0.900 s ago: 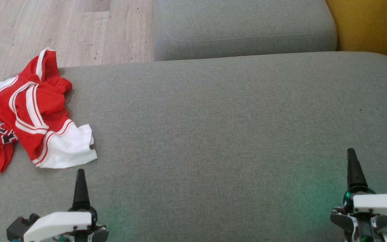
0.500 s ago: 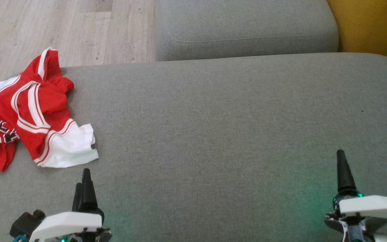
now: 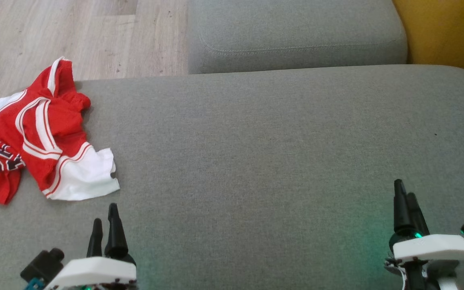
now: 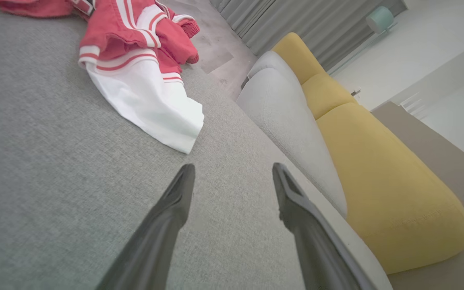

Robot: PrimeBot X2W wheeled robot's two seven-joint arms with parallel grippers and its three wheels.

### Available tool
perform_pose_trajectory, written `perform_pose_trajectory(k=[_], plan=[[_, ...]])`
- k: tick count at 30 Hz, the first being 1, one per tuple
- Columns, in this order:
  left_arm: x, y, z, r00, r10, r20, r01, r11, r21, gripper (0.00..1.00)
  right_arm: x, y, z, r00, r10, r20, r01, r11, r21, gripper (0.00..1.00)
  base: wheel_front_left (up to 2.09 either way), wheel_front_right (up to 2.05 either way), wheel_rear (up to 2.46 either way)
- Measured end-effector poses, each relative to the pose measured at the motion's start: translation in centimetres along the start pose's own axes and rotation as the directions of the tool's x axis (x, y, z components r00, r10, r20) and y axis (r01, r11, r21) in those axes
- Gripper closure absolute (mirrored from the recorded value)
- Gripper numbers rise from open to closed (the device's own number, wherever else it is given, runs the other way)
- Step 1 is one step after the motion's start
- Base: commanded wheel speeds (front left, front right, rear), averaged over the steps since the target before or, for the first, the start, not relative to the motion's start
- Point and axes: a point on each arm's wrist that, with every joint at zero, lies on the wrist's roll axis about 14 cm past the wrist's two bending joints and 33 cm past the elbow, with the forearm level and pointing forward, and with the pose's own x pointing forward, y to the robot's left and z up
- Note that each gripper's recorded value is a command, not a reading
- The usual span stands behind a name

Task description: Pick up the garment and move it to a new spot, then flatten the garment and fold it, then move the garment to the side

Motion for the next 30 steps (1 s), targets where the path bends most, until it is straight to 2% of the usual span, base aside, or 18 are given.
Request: perform_pose_trajectory(k=[15,30], plan=[[-0.6,0.5,-0.8,1.000,0.010,0.002,-0.010,0.983,0.184,0.00,0.1,1.0,-0.6,0.999,0.038,-0.007,-0.038,0.981,-0.189,0.00,0.00,0.00,0.00],[-0.9,0.6,-0.8,1.000,0.001,0.026,-0.010,0.931,0.364,0.00,0.1,2.1,-1.4,0.996,0.090,-0.026,-0.093,0.919,-0.384,0.00,0.00,0.00,0.00]])
